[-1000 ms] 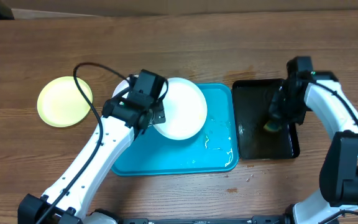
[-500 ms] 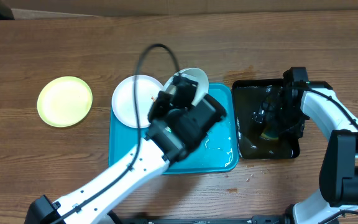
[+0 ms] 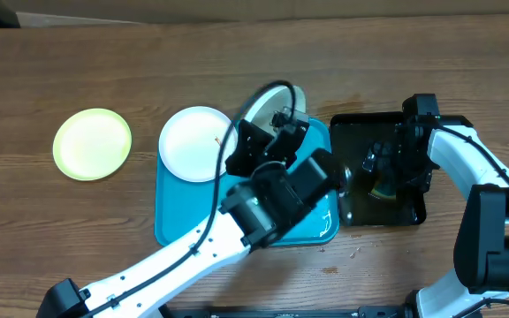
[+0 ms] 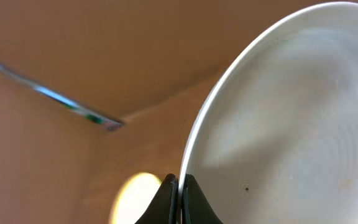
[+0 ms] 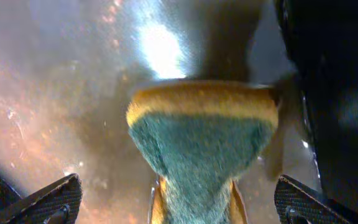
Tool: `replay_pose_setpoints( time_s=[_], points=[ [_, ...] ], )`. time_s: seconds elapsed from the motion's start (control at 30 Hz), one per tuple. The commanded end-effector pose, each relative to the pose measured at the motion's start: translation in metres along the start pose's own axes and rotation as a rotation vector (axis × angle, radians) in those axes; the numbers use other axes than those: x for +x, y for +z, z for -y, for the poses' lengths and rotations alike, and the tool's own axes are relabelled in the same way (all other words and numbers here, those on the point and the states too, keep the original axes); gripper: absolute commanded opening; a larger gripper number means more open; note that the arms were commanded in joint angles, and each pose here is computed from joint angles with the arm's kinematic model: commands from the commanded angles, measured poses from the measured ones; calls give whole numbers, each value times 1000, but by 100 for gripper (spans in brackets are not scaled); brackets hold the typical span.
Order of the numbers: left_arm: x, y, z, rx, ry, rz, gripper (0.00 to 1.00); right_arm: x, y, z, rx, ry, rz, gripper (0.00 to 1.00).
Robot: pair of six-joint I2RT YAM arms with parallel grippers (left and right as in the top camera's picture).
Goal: Clean dirty plates on tray and stack at the side
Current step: 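Lift the white plate with left gripper and carry it leftward, then lower the white plate onto the yellow plate and release it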
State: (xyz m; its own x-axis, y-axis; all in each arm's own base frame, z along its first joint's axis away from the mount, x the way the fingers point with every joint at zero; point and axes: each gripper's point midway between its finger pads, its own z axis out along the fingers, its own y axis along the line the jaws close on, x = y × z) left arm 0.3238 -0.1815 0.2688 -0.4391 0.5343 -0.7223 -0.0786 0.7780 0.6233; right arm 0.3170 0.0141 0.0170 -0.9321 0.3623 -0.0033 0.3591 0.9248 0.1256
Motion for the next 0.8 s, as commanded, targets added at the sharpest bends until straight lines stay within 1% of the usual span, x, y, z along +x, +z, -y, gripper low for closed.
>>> replay_pose_setpoints(
  time_s=[0.0, 0.13, 0.2, 0.27, 0.33, 0.43, 0.5, 0.63, 0.7, 0.77],
  points=[
    [7, 19, 19, 262, -199, -106, 4, -5, -1, -3, -10, -4, 23, 100],
    [33, 58, 16, 419, -419, -288, 4, -9, -1, -5, -17, -6, 41, 100],
    [47, 79, 5, 493, -538, -373, 4, -12, -1, -6, -21, -8, 53, 100],
    [63, 99, -15, 531, -658, -442, 4, -13, -2, -6, -23, -8, 58, 100],
    [85, 120, -45, 524, -802, -507, 4, -13, -2, -6, -23, -8, 58, 100],
    [128, 144, -100, 446, -1015, -592, 4, -13, -2, -6, -23, -8, 58, 100],
    [164, 155, -140, 349, -1133, -642, 4, -13, -2, -6, -23, -8, 57, 100],
    [237, 160, -206, 128, -1291, -714, 4, -13, -2, -6, -23, -8, 57, 100],
    [270, 161, -230, 35, -1353, -735, 4, -13, -2, -6, -23, -8, 57, 100],
    [295, 164, -244, -23, -1394, -751, 4, -13, -2, -6, -23, -8, 57, 100]
  ],
)
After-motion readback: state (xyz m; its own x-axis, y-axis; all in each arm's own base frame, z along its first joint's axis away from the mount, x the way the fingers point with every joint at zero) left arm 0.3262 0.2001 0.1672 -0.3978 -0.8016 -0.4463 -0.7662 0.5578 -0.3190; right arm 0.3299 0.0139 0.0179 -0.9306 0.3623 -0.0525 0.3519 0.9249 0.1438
